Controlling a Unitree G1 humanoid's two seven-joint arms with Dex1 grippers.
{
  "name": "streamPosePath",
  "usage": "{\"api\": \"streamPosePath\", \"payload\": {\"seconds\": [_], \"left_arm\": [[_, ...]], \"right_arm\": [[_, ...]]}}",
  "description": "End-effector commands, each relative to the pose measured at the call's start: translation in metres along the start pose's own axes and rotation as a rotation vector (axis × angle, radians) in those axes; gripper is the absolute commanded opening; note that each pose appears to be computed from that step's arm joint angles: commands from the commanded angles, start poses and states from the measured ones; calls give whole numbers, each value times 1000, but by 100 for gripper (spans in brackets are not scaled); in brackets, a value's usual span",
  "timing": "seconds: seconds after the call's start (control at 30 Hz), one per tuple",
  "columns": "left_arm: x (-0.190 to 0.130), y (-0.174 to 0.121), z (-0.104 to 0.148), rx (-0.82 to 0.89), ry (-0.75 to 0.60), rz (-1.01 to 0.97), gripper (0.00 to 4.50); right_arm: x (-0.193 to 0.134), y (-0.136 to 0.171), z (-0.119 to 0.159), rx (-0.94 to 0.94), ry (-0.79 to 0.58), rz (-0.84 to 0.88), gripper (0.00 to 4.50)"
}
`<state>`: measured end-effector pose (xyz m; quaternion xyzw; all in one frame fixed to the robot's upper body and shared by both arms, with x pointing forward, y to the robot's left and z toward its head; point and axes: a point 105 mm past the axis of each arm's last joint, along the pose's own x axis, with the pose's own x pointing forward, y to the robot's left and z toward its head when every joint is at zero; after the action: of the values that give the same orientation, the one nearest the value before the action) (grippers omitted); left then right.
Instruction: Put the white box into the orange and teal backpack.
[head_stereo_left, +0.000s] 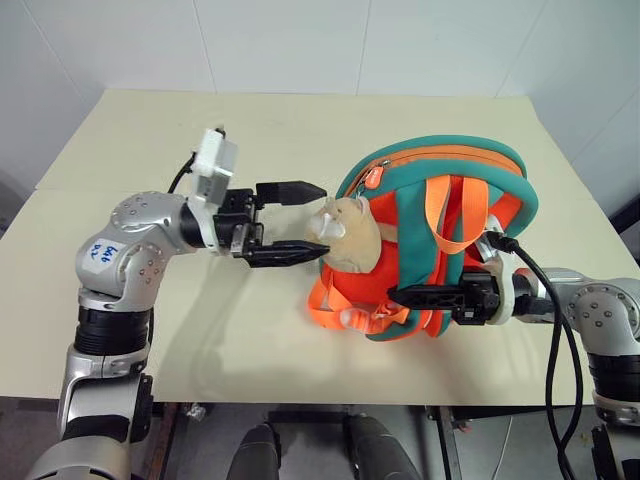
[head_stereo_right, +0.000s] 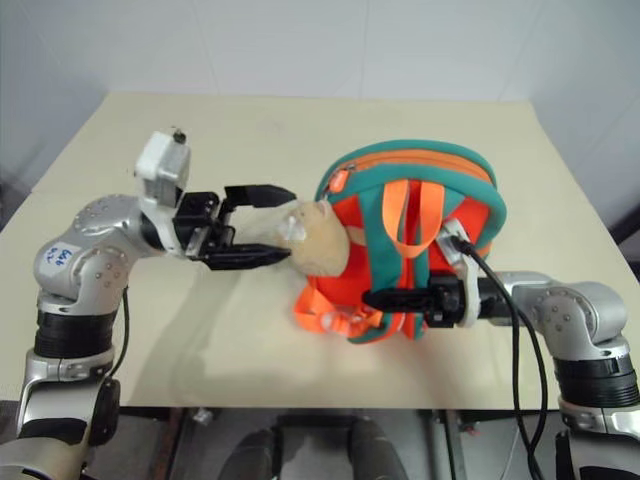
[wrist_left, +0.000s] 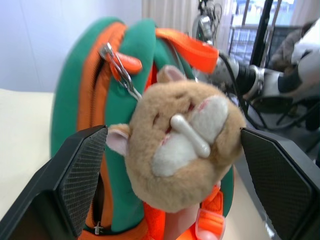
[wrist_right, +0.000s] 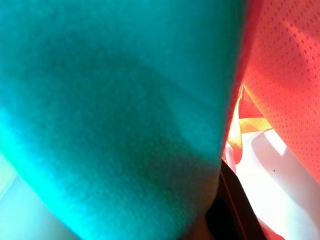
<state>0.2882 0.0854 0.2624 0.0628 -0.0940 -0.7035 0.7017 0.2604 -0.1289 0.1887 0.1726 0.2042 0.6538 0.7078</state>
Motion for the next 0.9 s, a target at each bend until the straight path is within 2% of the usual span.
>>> {"api": "streamPosePath", "payload": {"seconds": [0.03, 0.23, 0.33, 0.5, 0.67, 0.77, 0.9], "left_arm": [[8, -3, 0, 41, 10, -40, 449], [24, -6, -5, 61, 0, -96, 449], [28, -6, -1, 78, -35, -109, 390], [25, -4, 7, 82, -63, -102, 240], [-3, 0, 8, 62, 20, -92, 118], [-16, 6, 12, 47, 55, -75, 83], [-39, 23, 16, 17, 124, -6, 79]], "right_arm": [[0, 6, 5, -33, -17, 20, 12], [1, 6, 5, -33, -21, 20, 12], [1, 6, 5, -33, -23, 18, 12], [1, 6, 5, -34, -25, 16, 12], [1, 6, 5, -33, -25, 12, 12], [1, 5, 5, -33, -24, 12, 12], [1, 6, 5, -35, -25, 11, 12]]}}
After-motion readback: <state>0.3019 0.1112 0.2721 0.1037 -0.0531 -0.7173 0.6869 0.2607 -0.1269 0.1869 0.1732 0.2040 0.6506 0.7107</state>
